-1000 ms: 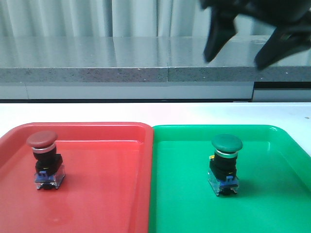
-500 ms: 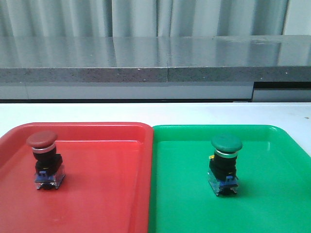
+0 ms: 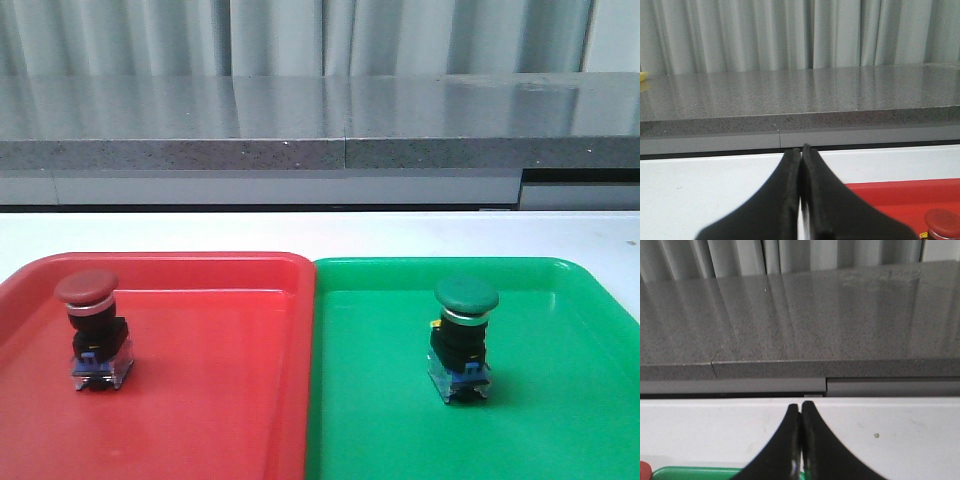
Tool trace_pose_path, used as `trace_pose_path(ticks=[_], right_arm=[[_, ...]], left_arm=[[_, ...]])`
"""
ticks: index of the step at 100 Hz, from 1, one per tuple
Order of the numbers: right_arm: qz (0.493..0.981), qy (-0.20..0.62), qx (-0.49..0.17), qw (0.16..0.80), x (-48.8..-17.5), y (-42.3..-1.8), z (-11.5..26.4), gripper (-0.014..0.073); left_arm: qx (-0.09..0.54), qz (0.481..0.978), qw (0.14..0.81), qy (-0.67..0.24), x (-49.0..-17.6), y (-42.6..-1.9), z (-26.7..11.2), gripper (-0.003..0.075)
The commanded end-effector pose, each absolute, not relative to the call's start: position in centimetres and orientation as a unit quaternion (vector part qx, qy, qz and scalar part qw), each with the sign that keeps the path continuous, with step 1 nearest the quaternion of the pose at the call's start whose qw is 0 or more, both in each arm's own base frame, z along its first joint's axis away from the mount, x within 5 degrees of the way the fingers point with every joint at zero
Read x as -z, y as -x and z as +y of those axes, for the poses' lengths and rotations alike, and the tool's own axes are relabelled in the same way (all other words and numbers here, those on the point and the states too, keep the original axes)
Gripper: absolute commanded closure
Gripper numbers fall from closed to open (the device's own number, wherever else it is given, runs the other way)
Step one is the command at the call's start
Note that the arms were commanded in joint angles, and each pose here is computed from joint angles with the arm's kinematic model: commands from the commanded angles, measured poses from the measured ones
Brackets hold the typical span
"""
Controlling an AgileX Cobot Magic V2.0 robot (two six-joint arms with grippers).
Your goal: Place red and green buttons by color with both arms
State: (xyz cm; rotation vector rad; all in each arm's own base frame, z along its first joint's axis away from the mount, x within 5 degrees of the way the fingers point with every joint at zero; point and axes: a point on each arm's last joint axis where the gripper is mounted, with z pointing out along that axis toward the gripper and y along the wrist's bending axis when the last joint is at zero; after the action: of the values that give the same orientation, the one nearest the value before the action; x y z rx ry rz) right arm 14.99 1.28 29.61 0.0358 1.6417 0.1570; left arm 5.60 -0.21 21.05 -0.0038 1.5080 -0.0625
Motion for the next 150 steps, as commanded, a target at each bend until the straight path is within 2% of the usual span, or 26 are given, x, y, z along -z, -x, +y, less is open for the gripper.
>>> trace_pose_path(ticks=[1,24,46,64,84,98,117,150], right_arm=[[0.664,-0.022,-0.063,0.744,-30.7,-13.9,0.8,0.0659],[0.665,-0.055,-0.026,0.745,-28.2,-11.6,-0.5,0.0659],[0.628,-0.046,0.012,0.777,-27.3,-8.7,-0.8,0.0659],[0.647,-0.038,0.019,0.762,-25.2,-6.9,-0.6,0.0659],[0.598,-0.036,0.019,0.801,-23.0,-4.9,-0.4,0.0659],[0.637,-0.028,0.006,0.771,-21.9,-5.4,-0.3,0.0659],[0.65,-0.009,-0.016,0.759,-21.6,-5.3,0.0,0.0659],[0.664,-0.009,-0.016,0.747,-21.3,-5.4,0.0,0.0659]], left_arm=[[0.032,0.649,0.76,0.007,-21.5,-5.3,-0.2,0.0741],[0.032,0.649,0.76,0.007,-21.5,-5.3,-0.2,0.0741],[0.032,0.649,0.76,0.007,-21.5,-5.3,-0.2,0.0741],[0.032,0.649,0.76,0.007,-21.5,-5.3,-0.2,0.0741],[0.032,0.649,0.76,0.007,-21.5,-5.3,-0.2,0.0741],[0.032,0.65,0.76,0.007,-21.5,-5.3,-0.2,0.0741],[0.032,0.65,0.76,0.007,-21.5,-5.3,-0.2,0.0741],[0.032,0.65,0.76,0.007,-21.5,-5.3,-0.2,0.0741]])
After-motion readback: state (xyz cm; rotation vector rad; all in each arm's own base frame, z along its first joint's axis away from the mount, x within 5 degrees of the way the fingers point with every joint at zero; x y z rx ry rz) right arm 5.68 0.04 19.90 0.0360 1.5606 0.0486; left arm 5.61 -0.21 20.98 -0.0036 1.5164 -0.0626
